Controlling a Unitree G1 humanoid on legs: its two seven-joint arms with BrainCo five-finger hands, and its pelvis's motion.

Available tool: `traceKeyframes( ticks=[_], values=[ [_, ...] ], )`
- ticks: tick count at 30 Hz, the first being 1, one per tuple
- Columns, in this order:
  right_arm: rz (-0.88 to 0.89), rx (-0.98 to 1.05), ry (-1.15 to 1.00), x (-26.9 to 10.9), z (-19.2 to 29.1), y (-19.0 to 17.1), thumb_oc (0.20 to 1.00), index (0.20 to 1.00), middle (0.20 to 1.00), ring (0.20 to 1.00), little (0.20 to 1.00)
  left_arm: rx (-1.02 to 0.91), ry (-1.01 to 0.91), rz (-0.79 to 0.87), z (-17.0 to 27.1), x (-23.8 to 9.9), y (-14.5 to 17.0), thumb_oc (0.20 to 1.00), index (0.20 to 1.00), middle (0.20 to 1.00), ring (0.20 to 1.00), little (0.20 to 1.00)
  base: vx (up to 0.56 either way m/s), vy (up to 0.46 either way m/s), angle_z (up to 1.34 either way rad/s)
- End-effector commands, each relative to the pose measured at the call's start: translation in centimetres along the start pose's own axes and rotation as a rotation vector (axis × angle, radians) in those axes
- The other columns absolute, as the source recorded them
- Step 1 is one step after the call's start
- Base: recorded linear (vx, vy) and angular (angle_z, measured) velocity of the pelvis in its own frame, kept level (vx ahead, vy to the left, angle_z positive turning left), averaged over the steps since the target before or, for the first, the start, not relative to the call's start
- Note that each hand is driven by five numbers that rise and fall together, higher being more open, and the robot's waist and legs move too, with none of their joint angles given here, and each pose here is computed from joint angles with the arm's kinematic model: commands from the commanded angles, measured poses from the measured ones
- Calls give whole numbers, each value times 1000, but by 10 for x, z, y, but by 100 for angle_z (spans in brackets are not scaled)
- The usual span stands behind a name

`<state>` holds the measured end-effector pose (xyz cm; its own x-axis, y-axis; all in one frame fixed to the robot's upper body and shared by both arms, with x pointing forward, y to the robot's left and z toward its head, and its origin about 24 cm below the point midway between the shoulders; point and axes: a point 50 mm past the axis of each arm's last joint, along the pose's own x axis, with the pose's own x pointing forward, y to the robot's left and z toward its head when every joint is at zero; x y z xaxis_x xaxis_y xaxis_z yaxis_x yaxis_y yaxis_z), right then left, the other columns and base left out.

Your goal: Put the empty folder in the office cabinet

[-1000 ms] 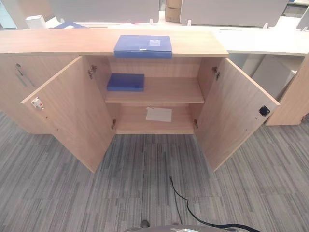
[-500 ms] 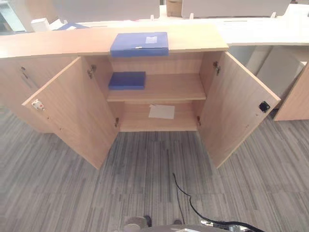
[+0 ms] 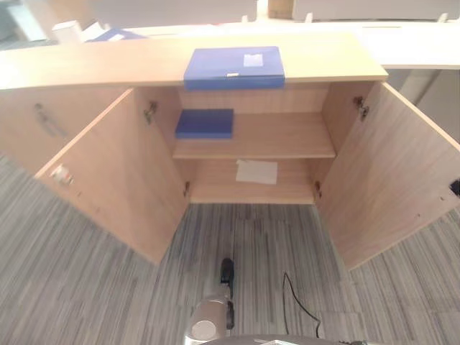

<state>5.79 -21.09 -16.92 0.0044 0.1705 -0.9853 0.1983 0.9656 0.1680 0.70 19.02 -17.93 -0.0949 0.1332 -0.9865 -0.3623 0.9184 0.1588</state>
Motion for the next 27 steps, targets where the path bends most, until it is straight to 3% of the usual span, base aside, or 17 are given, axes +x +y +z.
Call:
traceKeyframes(
  ticks=[1,11,19,27],
  values=[
    [24,-13,-12,3,2,9,1000,1000,1000,1000,1000,19,-61,48,28,-3,12,1000,1000,1000,1000,1000,511,266,-95],
    [48,74,-129,2,15,14,1000,1000,1000,1000,1000,35,-152,84,53,-7,30,1000,1000,1000,1000,1000,228,172,13],
    [52,72,-116,3,12,15,1000,1000,1000,1000,1000,35,-158,87,71,-12,26,1000,1000,1000,1000,1000,149,-217,38],
    [31,93,-104,2,6,9,1000,1000,1000,1000,1000,63,-77,72,37,-4,23,1000,1000,1000,1000,1000,149,-181,29]
  ],
)
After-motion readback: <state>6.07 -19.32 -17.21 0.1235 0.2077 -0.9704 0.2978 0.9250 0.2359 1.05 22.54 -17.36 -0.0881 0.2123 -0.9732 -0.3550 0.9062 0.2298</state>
